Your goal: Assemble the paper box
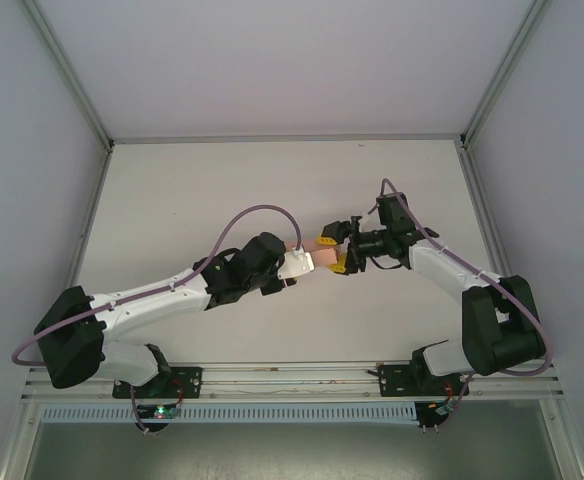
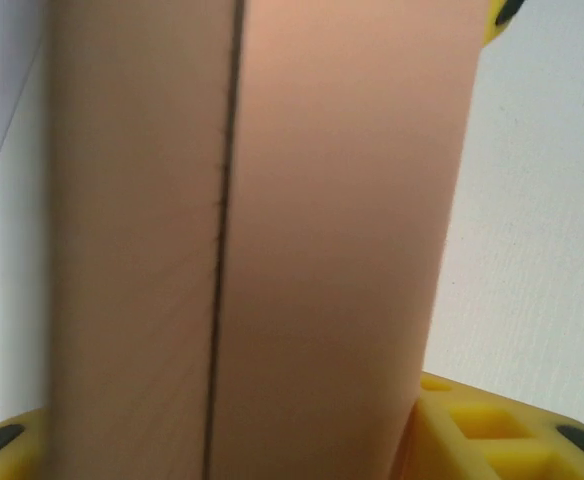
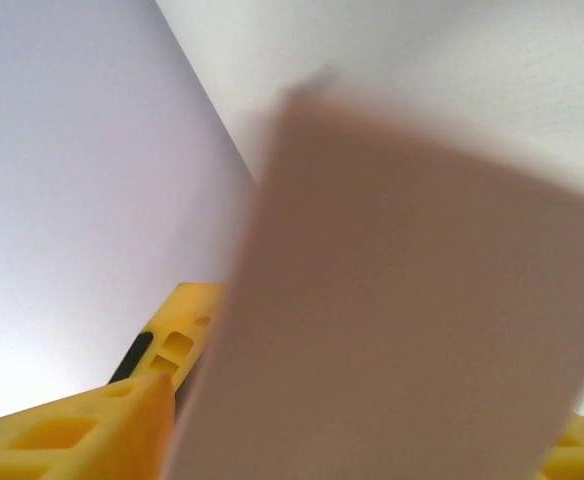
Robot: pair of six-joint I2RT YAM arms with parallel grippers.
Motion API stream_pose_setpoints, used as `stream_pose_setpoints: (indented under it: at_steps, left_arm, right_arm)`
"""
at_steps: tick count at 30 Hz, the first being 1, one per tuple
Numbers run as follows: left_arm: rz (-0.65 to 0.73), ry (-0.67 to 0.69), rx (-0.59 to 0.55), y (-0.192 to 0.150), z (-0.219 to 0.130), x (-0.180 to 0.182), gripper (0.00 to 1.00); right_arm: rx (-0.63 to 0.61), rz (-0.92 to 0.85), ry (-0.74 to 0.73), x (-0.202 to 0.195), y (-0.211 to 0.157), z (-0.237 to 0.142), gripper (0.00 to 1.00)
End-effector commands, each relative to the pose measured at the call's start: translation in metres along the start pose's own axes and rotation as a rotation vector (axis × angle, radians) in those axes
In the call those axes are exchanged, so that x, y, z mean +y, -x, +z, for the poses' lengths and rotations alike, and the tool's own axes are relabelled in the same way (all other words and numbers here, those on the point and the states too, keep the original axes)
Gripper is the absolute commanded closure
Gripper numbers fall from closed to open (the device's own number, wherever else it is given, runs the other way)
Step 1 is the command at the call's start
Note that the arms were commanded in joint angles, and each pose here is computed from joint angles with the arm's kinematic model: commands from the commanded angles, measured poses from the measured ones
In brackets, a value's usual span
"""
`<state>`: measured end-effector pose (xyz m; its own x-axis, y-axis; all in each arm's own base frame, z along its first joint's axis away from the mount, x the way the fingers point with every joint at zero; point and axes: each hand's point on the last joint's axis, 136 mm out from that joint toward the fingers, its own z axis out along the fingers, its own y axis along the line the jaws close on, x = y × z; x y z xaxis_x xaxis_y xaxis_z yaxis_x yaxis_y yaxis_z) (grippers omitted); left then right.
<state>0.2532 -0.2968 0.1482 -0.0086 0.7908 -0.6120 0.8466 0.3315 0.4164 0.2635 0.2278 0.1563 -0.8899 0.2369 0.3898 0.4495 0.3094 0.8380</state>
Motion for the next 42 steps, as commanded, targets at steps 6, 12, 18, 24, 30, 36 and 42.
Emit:
stream_pose_setpoints:
  at_steps: [6, 12, 18, 24, 30, 36, 42]
  left_arm:
    - [0.008, -0.069, 0.025, -0.004, -0.006, -0.014, 0.55]
    - [-0.013, -0.24, 0.164, -0.029, -0.003, -0.038, 0.56]
    - [-0.055, -0.446, 0.333, -0.053, -0.002, -0.059, 0.55]
    - [-0.103, -0.559, 0.368, -0.054, 0.003, -0.062, 0.54]
    - [-0.147, -0.598, 0.33, -0.05, 0.002, -0.058, 0.54]
    - [-0.148, -0.613, 0.338, -0.054, 0.004, -0.061, 0.54]
    - [-0.168, -0.624, 0.343, -0.057, 0.008, -0.061, 0.54]
  right_arm:
    - [-0.252, -0.24, -0.018, 0.016, 0.026, -0.037, 0.02]
    - [-0.752, -0.808, -0.323, 0.041, 0.06, -0.121, 0.01]
    - [-0.715, -1.229, -0.291, 0.062, 0.008, -0.113, 0.02]
    - [-0.584, -1.255, -0.496, 0.025, 0.005, -0.092, 0.1]
    - [-0.41, -1.189, -0.608, -0.013, 0.01, -0.066, 0.22]
    - [-0.339, -1.227, -0.602, -0.01, 0.011, -0.042, 0.43]
    - [-0.255, -1.233, -0.612, -0.018, 0.004, -0.026, 0.53]
